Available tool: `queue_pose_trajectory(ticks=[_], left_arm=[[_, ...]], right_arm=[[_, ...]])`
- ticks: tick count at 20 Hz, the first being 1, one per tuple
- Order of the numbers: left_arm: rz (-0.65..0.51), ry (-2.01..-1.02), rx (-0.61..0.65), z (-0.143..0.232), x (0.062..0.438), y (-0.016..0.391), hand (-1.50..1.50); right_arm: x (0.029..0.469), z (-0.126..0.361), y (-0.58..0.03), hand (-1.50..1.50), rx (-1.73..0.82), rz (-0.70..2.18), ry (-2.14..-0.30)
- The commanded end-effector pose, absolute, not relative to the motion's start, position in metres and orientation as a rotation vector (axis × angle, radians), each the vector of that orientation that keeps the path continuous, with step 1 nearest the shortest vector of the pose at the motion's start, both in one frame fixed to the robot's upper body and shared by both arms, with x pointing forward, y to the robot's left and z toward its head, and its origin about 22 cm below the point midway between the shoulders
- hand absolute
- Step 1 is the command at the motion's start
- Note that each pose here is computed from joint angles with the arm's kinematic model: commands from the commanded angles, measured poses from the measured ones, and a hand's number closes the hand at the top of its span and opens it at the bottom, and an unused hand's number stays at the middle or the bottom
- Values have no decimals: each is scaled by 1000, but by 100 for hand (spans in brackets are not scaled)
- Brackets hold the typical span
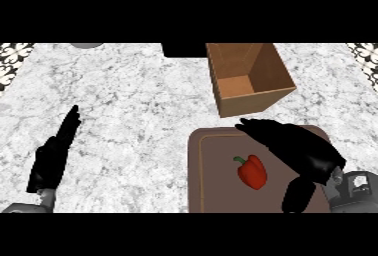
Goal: Pick the bell pepper from the tray and place it in the cardboard box
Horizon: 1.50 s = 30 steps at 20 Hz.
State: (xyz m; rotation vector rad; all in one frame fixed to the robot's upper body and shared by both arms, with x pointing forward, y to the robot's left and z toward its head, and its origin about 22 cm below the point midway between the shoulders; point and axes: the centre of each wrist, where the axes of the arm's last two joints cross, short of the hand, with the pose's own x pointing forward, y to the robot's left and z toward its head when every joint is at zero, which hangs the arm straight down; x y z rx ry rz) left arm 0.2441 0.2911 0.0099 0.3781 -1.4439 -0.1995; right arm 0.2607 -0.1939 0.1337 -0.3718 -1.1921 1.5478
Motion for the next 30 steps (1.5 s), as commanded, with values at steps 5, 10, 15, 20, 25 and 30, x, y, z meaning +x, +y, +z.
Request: queue_pose_trajectory(ticks=[5, 10, 15, 20, 25, 30], left_arm=[[-206, -1435, 362, 7, 248, 276, 0], [-200, -1453, 381, 18, 239, 279, 0], [-197, -1446, 391, 1, 230, 283, 0], [-180, -1458, 397, 21, 242, 305, 0], [-186, -1451, 384, 7, 244, 276, 0], [-207, -1457, 375, 1, 238, 298, 0]], right_arm=[[253, 119, -191, -150, -445, 1578, -1097], [251, 103, -180, -150, -468, 1554, -1081], [246, 85, -183, -150, -448, 1544, -1073], [241, 65, -184, -150, -461, 1559, -1084], [257, 73, -173, -150, -457, 1555, -1090], [259, 70, -174, -150, -448, 1534, -1081]])
